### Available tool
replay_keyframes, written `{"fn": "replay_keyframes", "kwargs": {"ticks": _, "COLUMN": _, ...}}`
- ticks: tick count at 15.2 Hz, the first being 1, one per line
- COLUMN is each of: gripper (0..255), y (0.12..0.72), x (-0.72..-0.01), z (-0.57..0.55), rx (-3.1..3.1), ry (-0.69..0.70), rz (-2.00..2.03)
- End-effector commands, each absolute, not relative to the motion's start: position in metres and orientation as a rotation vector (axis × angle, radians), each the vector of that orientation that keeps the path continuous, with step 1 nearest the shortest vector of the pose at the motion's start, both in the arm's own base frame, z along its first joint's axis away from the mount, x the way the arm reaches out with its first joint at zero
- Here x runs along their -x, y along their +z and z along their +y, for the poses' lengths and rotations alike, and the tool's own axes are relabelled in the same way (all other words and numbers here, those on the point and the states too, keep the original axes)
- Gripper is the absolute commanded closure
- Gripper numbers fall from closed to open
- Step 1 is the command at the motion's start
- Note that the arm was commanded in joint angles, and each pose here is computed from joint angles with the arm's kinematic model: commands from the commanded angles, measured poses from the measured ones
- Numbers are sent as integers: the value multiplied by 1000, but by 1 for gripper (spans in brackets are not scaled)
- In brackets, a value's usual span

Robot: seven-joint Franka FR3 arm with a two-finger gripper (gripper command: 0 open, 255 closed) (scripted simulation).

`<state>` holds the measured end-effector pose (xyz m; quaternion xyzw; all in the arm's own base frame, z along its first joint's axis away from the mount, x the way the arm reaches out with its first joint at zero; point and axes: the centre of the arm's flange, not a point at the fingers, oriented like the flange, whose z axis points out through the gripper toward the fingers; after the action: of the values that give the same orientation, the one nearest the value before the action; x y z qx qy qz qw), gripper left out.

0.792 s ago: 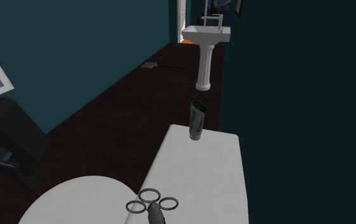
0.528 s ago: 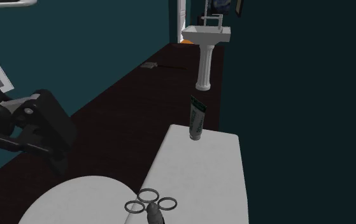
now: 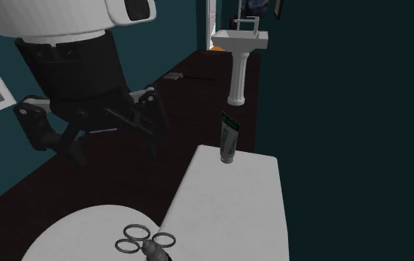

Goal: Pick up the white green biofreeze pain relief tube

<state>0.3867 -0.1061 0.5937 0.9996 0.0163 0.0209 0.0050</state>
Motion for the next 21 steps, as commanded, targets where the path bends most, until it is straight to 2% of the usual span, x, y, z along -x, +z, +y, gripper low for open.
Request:
{"fn": "replay_keyframes", "kwargs": {"ticks": 1, "gripper": 0, "y": 588, "x": -407, "z": -123, "rx": -3126, "ry": 66, "rz": 56}}
{"fn": "replay_keyframes", "kwargs": {"ticks": 21, "gripper": 0, "y": 549, "x": -591, "z": -302, "rx": -3085, "ry": 67, "rz": 95}}
